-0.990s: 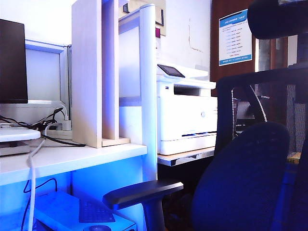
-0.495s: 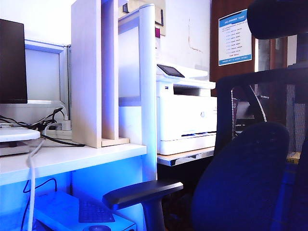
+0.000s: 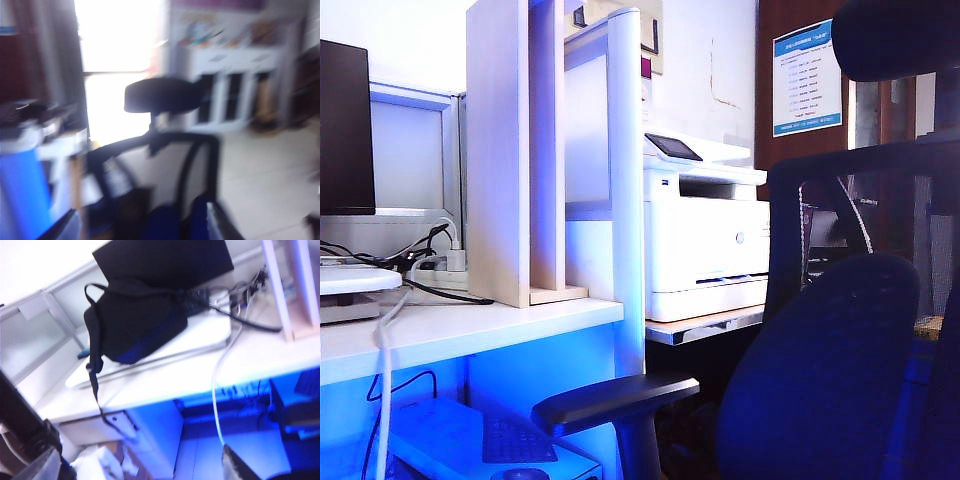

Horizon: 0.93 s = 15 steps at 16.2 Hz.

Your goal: Grab the backpack from the chair and place it on the desk.

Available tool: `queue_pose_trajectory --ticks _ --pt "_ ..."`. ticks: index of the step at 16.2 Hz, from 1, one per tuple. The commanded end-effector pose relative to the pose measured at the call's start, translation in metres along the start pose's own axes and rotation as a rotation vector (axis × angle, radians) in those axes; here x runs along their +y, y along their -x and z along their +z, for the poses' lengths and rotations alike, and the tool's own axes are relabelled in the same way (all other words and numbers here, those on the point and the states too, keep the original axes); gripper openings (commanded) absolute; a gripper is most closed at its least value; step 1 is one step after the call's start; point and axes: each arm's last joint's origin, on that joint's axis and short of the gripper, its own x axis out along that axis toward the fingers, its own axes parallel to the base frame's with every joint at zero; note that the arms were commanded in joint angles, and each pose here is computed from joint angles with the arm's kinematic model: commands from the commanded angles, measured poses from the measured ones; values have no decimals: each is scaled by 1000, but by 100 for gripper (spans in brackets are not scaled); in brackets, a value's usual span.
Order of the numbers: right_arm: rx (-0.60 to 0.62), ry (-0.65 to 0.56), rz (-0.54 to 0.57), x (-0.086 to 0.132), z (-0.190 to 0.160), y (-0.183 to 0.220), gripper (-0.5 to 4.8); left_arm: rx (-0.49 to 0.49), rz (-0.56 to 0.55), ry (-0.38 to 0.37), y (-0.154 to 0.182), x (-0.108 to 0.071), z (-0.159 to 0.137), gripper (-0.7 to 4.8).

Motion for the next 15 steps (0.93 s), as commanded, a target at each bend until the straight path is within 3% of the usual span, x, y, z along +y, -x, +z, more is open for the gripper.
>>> queue_pose_trajectory --ticks 1,3,5,6,7,10,11,13,15 --pt "-34 37 11 5 5 2 418 134 136 -133 6 -45 -2 344" --pt "-50 54 12 8 10 3 418 98 122 -186 18 -76 8 344" --pt "-78 77 4 9 14 4 418 40 130 -183 40 -111 23 344" --pt "-87 76 -15 9 14 4 418 20 182 -166 51 -128 28 343" --pt "-111 81 -48 9 16 5 418 11 308 -173 70 -153 32 343" --pt "-131 89 -67 10 16 7 418 -11 377 -201 97 -193 27 343" --pt "-161 106 -83 15 18 11 418 -22 475 -202 133 -244 2 343" --pt "-184 126 -114 15 19 12 418 -20 505 -172 145 -262 -19 342" --pt "-181 204 -220 11 16 13 418 -8 591 -103 161 -282 -72 341"
